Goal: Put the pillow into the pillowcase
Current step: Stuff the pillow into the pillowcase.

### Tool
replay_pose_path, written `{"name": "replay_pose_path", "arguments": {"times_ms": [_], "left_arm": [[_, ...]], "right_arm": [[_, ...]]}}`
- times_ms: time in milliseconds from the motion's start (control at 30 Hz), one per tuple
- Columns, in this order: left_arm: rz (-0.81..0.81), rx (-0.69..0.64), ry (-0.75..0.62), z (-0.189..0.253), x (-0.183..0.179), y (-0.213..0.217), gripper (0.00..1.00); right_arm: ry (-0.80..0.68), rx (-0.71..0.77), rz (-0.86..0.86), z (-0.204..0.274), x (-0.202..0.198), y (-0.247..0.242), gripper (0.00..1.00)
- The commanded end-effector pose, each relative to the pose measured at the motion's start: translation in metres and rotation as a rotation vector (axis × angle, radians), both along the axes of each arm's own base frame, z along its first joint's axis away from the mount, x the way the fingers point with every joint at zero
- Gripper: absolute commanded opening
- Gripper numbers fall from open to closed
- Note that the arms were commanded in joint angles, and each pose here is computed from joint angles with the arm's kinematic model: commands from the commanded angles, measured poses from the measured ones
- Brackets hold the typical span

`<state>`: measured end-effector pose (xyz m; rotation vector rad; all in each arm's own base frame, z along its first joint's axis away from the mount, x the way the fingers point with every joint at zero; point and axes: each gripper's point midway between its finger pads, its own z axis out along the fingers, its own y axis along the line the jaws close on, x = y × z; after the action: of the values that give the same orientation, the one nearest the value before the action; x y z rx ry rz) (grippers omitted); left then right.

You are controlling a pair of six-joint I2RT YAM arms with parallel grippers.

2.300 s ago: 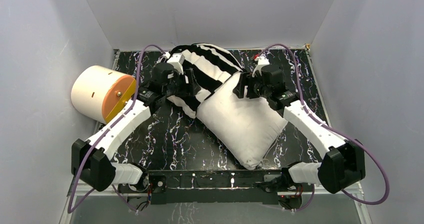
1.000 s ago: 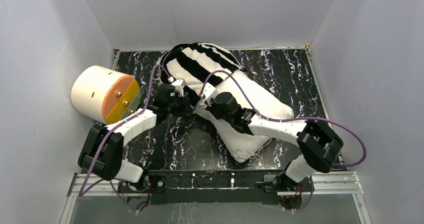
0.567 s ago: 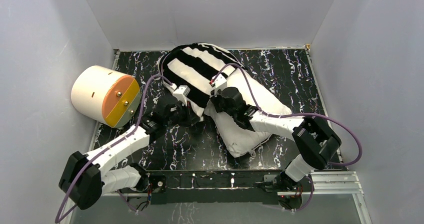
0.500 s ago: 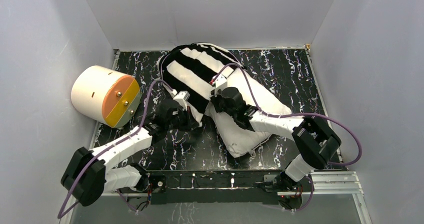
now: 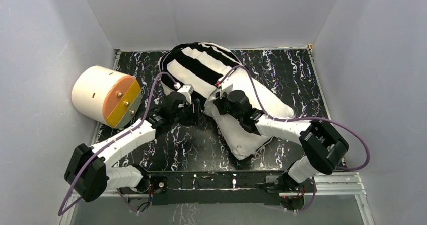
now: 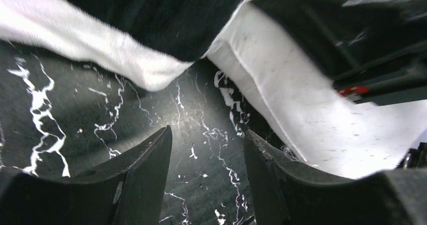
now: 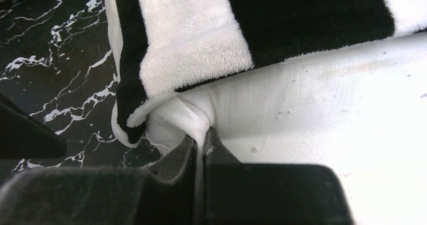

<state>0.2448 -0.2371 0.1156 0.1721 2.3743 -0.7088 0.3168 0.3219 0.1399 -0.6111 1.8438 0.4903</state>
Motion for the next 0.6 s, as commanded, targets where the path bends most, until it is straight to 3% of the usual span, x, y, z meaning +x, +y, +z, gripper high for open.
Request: {"name": "replay_pose_path", "arguments": {"times_ms": [0,133,167,367,567], "left_arm": [[-0.036,0.032,-0.167,0.057,0.015,0.003,0.55],[-0.077,0.051,-0.286,0.091,0.034,-0.004,0.59],[-0.093,0.063,-0.314,0.097,0.040,-0.007,0.59],[-0.100,0.120,-0.484,0.134,0.088,-0.025,0.63],[-0.123,0.091,-0.624,0.163,0.132,-0.062,0.65]], "right_arm": [[-0.053,0.069,0.032,0.034,0.000,-0.001,0.13],[0.025,0.045,0.026,0.048,-0.014,-0.014,0.58],[0.027,0.049,0.027,0.057,-0.016,-0.019,0.65],[0.030,0.099,0.058,0.114,-0.013,-0.049,0.79],[0.073,0.127,-0.024,0.120,0.022,-0.095,0.85]]}}
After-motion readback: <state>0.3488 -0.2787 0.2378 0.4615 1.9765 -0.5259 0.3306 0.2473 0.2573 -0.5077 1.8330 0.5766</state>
